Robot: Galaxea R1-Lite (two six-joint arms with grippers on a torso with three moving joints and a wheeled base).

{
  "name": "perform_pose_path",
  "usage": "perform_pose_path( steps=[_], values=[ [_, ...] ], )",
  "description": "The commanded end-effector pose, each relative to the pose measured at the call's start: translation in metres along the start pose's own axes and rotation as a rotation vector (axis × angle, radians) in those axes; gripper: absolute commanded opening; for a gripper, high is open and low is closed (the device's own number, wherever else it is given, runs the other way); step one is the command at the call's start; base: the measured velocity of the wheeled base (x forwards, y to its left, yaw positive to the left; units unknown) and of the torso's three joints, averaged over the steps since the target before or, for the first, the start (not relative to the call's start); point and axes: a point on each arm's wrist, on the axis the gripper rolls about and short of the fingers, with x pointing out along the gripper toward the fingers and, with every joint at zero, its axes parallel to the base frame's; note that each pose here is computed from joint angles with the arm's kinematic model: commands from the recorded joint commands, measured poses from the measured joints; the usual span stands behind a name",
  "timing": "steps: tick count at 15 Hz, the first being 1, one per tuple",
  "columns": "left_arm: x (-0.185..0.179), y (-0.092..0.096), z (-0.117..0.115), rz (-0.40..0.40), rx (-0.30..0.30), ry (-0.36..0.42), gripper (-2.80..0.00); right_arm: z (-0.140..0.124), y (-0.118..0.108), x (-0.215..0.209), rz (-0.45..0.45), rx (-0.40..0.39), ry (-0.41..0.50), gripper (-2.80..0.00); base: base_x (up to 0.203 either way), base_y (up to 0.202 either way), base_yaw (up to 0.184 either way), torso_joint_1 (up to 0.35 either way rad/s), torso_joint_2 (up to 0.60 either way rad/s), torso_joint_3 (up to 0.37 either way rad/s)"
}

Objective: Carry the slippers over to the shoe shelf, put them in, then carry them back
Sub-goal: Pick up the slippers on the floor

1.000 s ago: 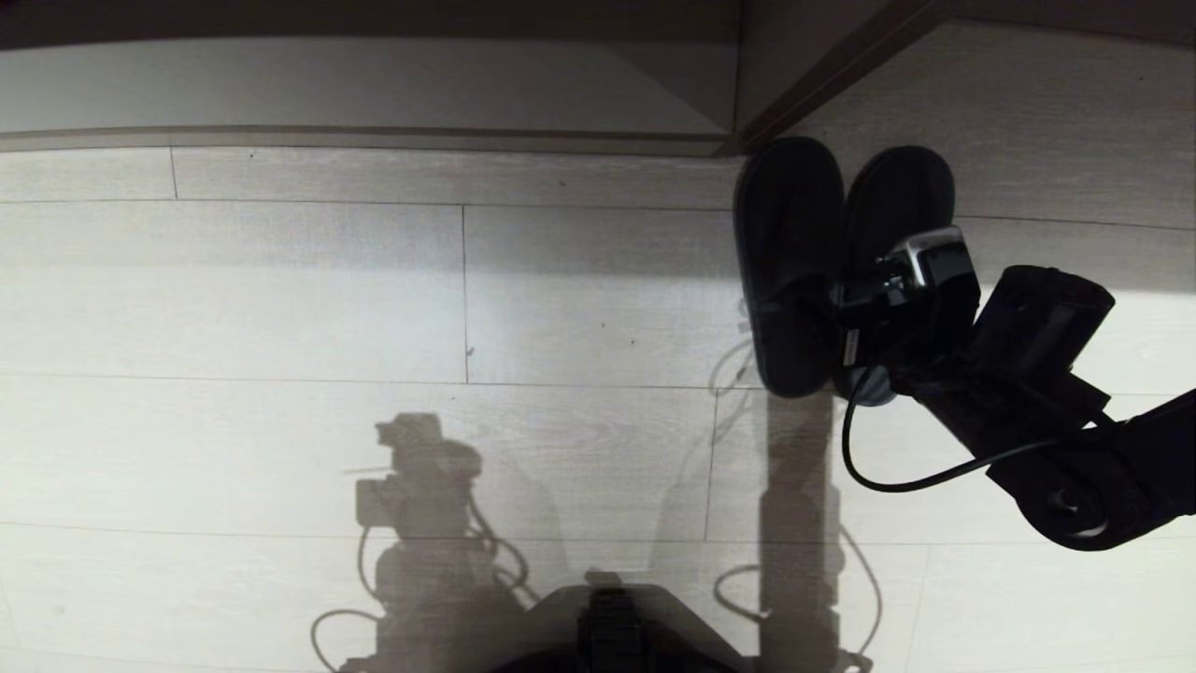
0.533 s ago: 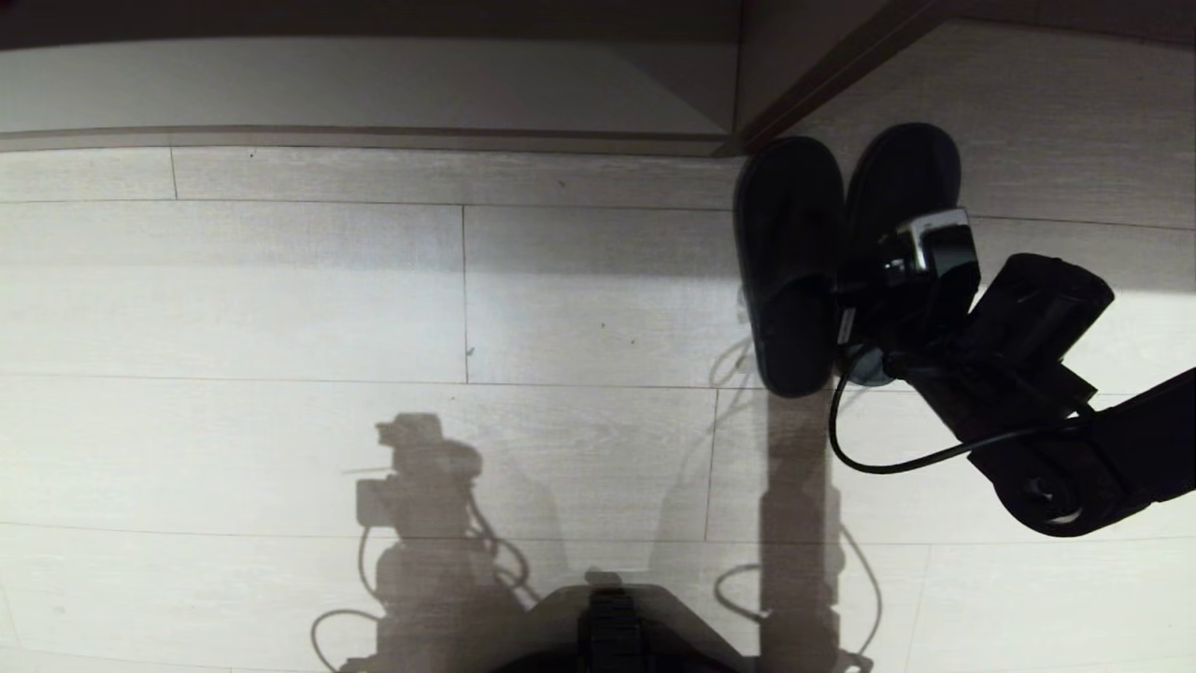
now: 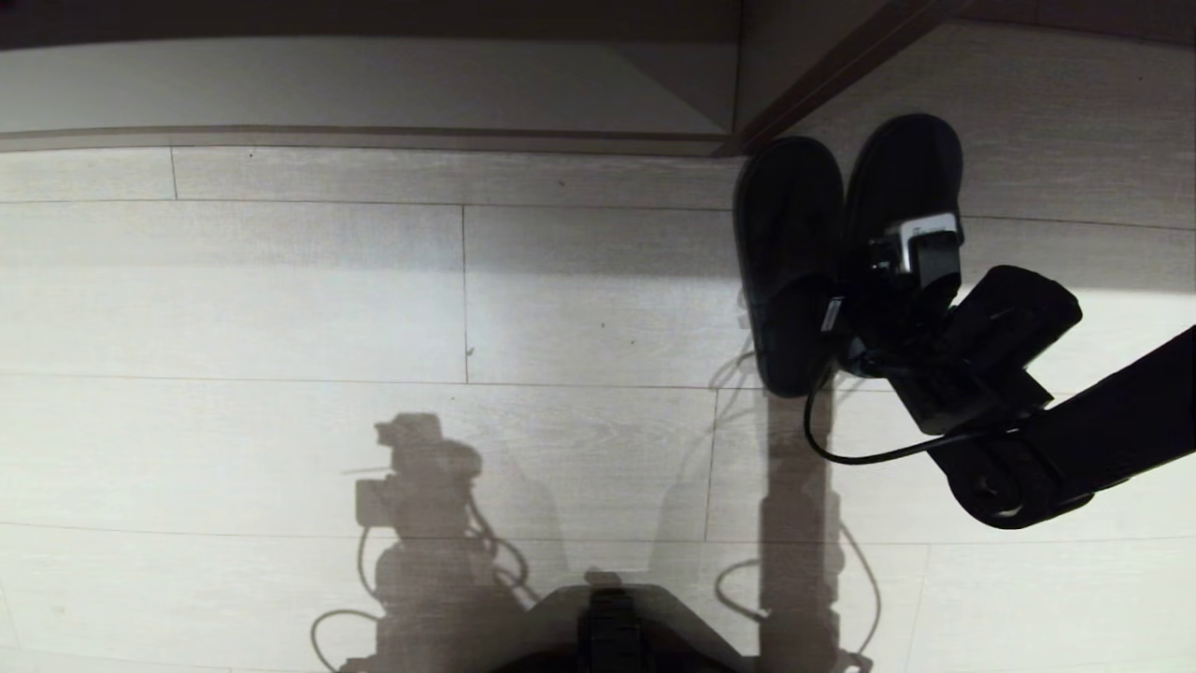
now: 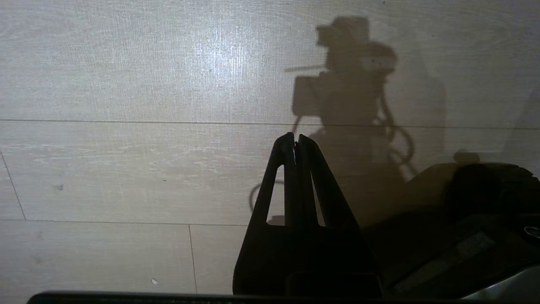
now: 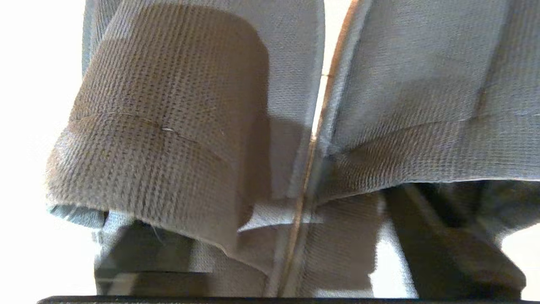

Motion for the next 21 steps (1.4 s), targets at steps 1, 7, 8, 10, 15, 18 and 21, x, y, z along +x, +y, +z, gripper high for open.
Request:
perform_pose_path(
  steps=[1, 7, 8, 10, 15, 18, 21],
  values=[
    [0.001, 0.0, -0.002, 0.0, 0.0, 0.007, -2.8, -0.006, 0.003, 0.003, 0.02, -0.003, -0.008, -2.8, 0.0, 0.0, 0.0, 0.0, 0.0, 0.0],
    [0.001, 0.0, -0.002, 0.0, 0.0, 0.007, -2.8, -0.008, 0.004, 0.003, 0.059, -0.004, -0.01, -2.8, 0.0, 0.0, 0.0, 0.0, 0.0, 0.0],
    [0.001, 0.0, -0.002, 0.0, 0.0, 0.007, -2.8, -0.008, 0.003, 0.002, 0.062, -0.004, -0.005, -2.8, 0.0, 0.0, 0.0, 0.0, 0.0, 0.0],
    [0.001, 0.0, -0.002, 0.0, -0.002, 0.007, -2.8, -0.002, 0.001, -0.007, 0.08, -0.003, 0.002, -2.8, 0.0, 0.0, 0.0, 0.0, 0.0, 0.0],
    [0.001, 0.0, -0.002, 0.0, 0.0, 0.007, -2.8, 0.029, -0.011, -0.037, 0.112, 0.022, 0.009, -2.8, 0.0, 0.0, 0.0, 0.0, 0.0, 0.0],
    [0.001, 0.0, -0.002, 0.0, 0.0, 0.007, -2.8, 0.049, -0.02, -0.056, 0.117, 0.03, 0.02, -2.8, 0.0, 0.0, 0.0, 0.0, 0.0, 0.0],
    [0.001, 0.0, -0.002, 0.0, 0.0, 0.007, -2.8, 0.072, -0.029, -0.078, 0.123, 0.029, 0.035, -2.8, 0.0, 0.0, 0.0, 0.0, 0.0, 0.0]
  ],
)
